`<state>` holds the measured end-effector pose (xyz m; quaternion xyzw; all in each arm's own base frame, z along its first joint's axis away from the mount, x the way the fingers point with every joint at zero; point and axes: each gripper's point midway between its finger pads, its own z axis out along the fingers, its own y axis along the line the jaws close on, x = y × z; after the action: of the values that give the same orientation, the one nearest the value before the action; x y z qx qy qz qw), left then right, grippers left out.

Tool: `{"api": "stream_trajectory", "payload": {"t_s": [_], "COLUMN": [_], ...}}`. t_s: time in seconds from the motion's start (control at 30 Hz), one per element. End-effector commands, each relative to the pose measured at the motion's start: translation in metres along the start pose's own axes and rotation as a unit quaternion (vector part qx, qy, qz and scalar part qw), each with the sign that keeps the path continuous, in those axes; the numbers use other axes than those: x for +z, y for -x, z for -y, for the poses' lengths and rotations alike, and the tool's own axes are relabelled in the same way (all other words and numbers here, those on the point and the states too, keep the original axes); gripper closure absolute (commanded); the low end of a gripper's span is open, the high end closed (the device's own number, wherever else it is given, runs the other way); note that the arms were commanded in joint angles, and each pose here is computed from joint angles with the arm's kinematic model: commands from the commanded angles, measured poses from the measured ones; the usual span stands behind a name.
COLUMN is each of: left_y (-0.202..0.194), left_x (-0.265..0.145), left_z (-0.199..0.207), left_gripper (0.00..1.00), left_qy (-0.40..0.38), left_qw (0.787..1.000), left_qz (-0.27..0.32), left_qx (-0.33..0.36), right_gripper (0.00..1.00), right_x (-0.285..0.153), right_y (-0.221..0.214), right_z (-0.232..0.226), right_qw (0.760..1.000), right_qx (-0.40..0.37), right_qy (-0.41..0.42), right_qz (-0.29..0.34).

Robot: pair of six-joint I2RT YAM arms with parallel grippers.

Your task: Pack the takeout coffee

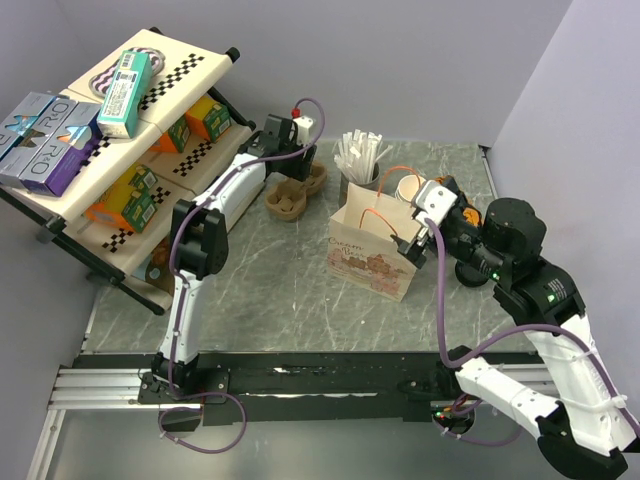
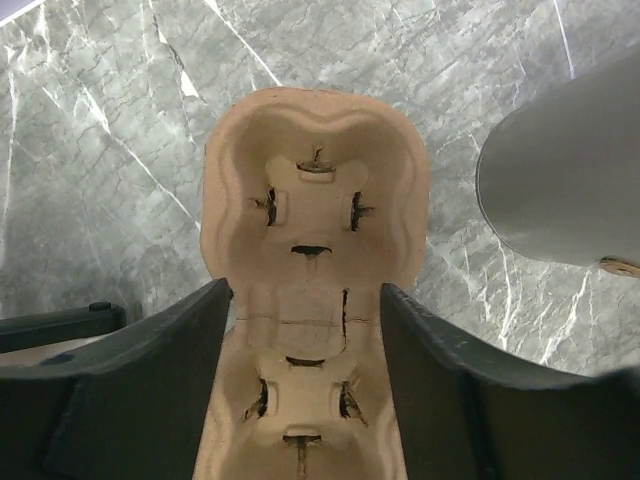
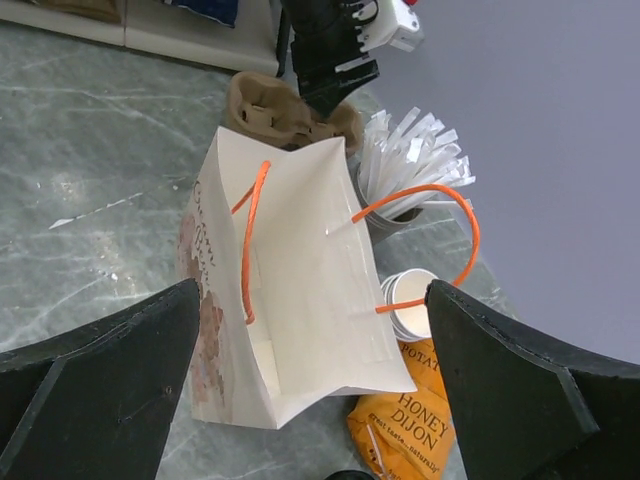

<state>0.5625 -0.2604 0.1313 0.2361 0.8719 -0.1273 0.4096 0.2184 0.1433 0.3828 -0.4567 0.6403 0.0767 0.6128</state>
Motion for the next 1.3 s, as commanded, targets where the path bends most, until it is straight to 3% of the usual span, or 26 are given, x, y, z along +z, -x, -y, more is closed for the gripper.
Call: {"api": "stream_trajectory", "payload": {"t_s": [0.0, 0.2, 0.97, 1.27], "left_y": [0.017, 0.000, -0.014, -0.027], "left_x": [-0.012, -0.012, 0.008, 0.014], "left_z": [0.002, 0.009, 0.001, 0.004], "left_gripper": [0.36, 0.42, 0.42, 0.47], "left_qy": [0.002, -0.007, 0.018, 0.009], "left_qw": [1.000, 1.000, 0.999, 0.999], "left_qz": [0.020, -0.003, -0.020, -0.035], "left_qx": [0.010, 0.010, 0.023, 0.021], "right_gripper": [0.00, 0.00, 0.00, 0.00], "right_x": [0.001, 0.005, 0.014, 0.018], "right_y": [0.009, 0.006, -0.002, -0.002], "right_z": [0.014, 0.014, 0.012, 0.014], "right_qw": [0.999, 0.999, 1.000, 1.000], "right_qx": [0.011, 0.012, 0.008, 0.003], "right_qy": [-0.033, -0.034, -0.029, -0.030], "right_qz": [0.014, 0.013, 0.007, 0.007]}}
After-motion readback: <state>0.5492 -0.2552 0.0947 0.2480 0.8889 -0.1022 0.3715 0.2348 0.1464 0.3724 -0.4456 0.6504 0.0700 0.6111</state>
